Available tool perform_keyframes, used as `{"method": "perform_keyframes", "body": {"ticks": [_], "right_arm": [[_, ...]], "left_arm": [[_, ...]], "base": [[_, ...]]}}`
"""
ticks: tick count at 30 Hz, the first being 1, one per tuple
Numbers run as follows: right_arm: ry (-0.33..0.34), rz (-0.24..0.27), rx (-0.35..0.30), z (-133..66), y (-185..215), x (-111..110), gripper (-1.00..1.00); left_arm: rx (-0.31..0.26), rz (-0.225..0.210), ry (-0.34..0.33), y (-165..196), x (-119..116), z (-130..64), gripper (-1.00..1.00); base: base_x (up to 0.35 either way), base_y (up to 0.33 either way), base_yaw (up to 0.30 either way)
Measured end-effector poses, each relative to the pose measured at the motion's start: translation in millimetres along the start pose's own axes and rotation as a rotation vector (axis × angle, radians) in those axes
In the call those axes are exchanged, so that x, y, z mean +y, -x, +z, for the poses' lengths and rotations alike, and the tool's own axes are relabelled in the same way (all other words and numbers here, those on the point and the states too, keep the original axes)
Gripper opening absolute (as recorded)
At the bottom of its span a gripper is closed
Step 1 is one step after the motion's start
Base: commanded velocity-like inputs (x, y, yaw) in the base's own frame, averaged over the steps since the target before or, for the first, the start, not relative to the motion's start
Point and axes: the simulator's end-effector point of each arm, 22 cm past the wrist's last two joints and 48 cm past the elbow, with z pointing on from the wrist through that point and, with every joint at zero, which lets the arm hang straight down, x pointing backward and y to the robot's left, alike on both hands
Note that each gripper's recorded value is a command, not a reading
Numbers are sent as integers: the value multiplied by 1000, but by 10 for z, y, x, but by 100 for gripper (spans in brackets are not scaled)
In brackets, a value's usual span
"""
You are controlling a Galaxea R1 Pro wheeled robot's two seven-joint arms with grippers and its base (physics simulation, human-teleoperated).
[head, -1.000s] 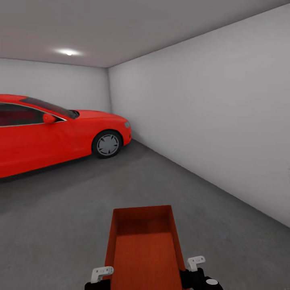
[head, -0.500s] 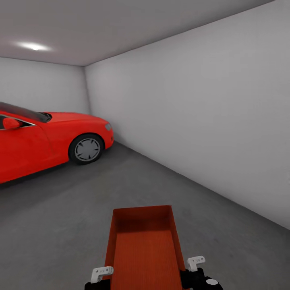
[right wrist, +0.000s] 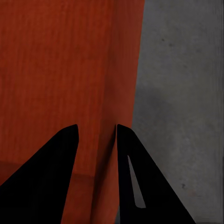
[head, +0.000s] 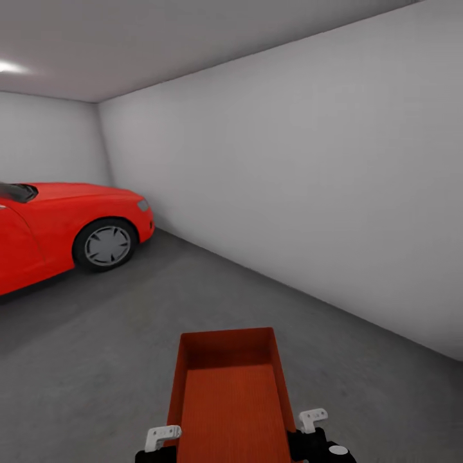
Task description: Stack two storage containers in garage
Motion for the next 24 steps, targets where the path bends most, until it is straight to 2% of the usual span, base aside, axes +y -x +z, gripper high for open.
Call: {"method": "perform_keyframes", "body": {"ticks": [17, 24], "right_arm": [[0, 0, 0, 0, -1, 0, -100], [0, 0, 0, -4, -3, 0, -100]], "left_arm": [[0, 1, 0, 0, 0, 0, -100], [0, 0, 0, -2, -1, -4, -100]], "base": [[3, 0, -277], [208, 0, -277]]}}
